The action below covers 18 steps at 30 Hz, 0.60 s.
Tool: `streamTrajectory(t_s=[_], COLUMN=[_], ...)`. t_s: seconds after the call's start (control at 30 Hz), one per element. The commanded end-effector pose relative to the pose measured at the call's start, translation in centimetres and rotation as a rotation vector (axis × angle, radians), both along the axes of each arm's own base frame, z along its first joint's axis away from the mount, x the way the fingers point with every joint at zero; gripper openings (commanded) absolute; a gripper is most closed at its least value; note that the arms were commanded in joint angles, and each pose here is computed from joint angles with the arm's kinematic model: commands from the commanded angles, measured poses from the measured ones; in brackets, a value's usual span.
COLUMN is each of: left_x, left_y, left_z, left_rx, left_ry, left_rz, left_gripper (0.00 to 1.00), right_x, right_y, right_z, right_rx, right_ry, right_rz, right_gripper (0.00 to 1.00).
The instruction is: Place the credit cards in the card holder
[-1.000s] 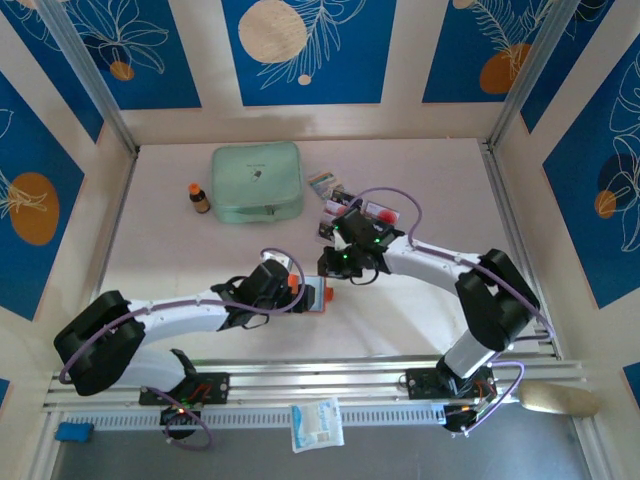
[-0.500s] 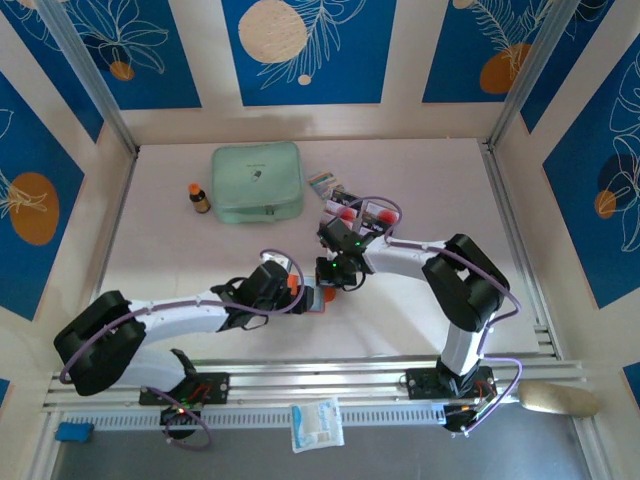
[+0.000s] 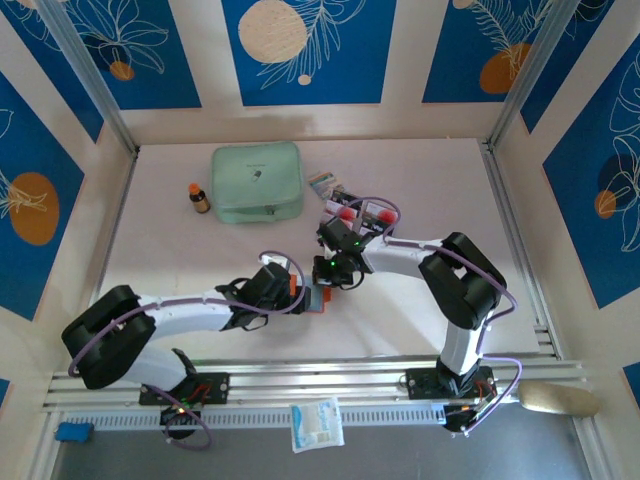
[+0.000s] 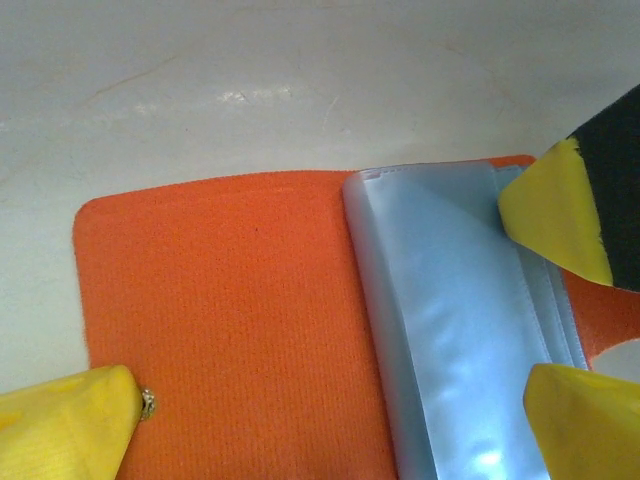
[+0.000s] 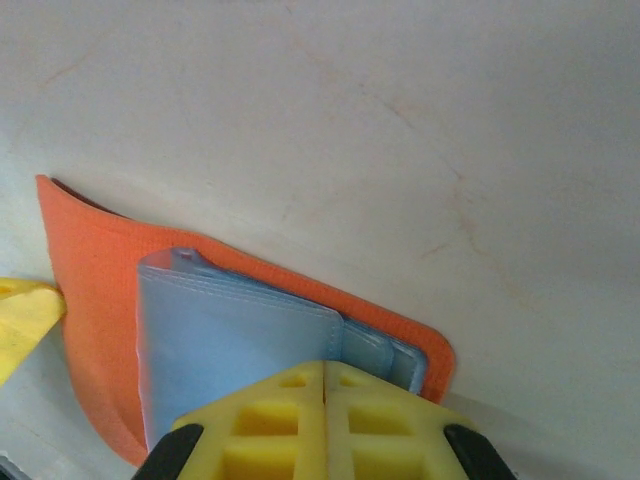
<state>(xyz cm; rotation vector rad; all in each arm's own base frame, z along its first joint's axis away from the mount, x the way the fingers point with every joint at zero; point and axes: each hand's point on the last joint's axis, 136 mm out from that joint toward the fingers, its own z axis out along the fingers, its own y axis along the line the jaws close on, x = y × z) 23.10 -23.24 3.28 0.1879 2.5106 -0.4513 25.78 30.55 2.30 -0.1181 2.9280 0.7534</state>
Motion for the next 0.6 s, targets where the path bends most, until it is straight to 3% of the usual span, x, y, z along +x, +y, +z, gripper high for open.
streamTrajectory(t_s=[0.0,0.13,0.43,0.57], left_x=[-0.6,-0.6,-1.0,-1.1], left_y=[1.4,1.9,2.4,2.3], left_z=[-1.6,-1.9,-2.8,-2.9], left_rx=[0.058,0.085,0.116,0.110], left_ry=[0.046,0.052,0.083,0.085], left_rz=[0.028,0.043,0.047,0.045], left_gripper=[1.00,0.99,0.70,0.67], right_x=[-0.6,-0.6,-0.3,0.0], right_y=[0.4,0.7,0.8,0.3], right_z=[-0.9,-0.8,0.1,1.2], right_rx=[0.020,0.038,0.065,0.081], right_ry=[0.057,0.065,0.057,0.033], right_rz=[0.001,-0.005,-0.014,-0.037], right_gripper=[0.03,0.03,0.04,0.16])
